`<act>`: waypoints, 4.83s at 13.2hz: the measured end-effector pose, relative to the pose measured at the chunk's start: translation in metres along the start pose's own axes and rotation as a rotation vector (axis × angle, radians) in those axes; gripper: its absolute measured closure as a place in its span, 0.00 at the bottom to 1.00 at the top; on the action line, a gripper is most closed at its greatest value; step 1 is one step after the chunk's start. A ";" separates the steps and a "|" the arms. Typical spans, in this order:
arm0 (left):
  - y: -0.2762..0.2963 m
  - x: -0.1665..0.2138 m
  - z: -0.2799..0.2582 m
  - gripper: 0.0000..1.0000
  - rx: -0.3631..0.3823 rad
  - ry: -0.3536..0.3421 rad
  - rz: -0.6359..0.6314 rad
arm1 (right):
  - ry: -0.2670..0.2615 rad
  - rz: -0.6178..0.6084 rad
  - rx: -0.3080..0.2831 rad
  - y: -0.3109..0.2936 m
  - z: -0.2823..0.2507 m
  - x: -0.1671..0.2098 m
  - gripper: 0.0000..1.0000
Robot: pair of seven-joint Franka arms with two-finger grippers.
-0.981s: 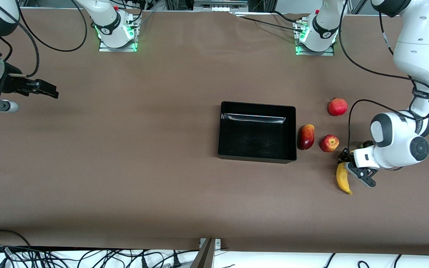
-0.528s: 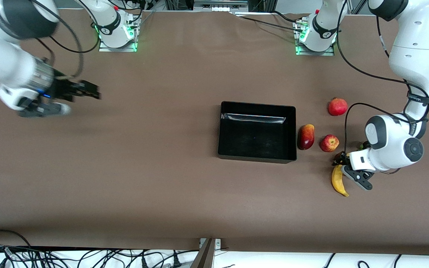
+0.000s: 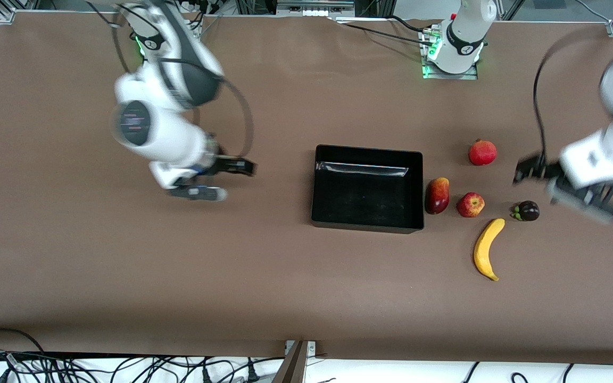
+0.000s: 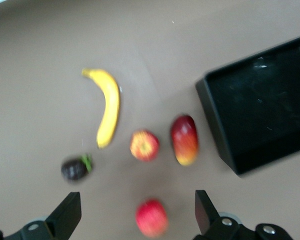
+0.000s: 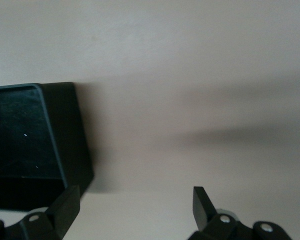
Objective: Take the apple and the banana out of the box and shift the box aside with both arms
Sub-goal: 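Raise the left gripper away while the right gripper reaches the box, then close the right gripper on the rim of the black box, then drag the black box across the table toward the right arm, then open the right gripper and withdraw it from the box rim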
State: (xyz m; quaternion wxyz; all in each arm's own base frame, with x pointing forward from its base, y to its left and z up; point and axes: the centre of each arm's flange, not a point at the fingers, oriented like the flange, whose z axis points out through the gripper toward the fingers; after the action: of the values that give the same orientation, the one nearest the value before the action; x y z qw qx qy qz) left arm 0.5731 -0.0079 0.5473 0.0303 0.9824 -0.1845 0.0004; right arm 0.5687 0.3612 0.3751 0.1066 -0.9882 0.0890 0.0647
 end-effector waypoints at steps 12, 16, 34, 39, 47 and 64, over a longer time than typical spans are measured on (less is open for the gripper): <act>0.033 -0.066 -0.058 0.00 0.083 -0.024 -0.230 | 0.121 -0.062 0.073 -0.091 0.178 -0.061 0.05; 0.038 -0.062 -0.054 0.00 0.083 -0.030 -0.229 | 0.117 -0.061 0.061 -0.088 0.192 -0.061 0.41; 0.050 -0.055 -0.048 0.00 0.084 -0.043 -0.221 | -0.072 -0.134 -0.180 0.280 -0.017 0.122 0.96; 0.050 -0.055 -0.048 0.00 0.083 -0.044 -0.221 | -0.055 -0.210 -0.179 0.372 0.014 0.124 0.96; 0.050 -0.055 -0.048 0.00 0.083 -0.045 -0.221 | -0.153 -0.119 -0.165 0.398 -0.060 0.123 0.51; 0.053 -0.055 -0.048 0.00 0.083 -0.051 -0.217 | -0.035 -0.180 -0.271 0.319 -0.261 0.082 0.00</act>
State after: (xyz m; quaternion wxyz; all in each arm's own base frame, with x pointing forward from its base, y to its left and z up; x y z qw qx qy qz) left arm 0.5035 -0.0341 0.5975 -0.0150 0.9967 -0.0773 -0.0202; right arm 0.6171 -0.0168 0.5527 -0.0209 -0.9962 -0.0111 0.0834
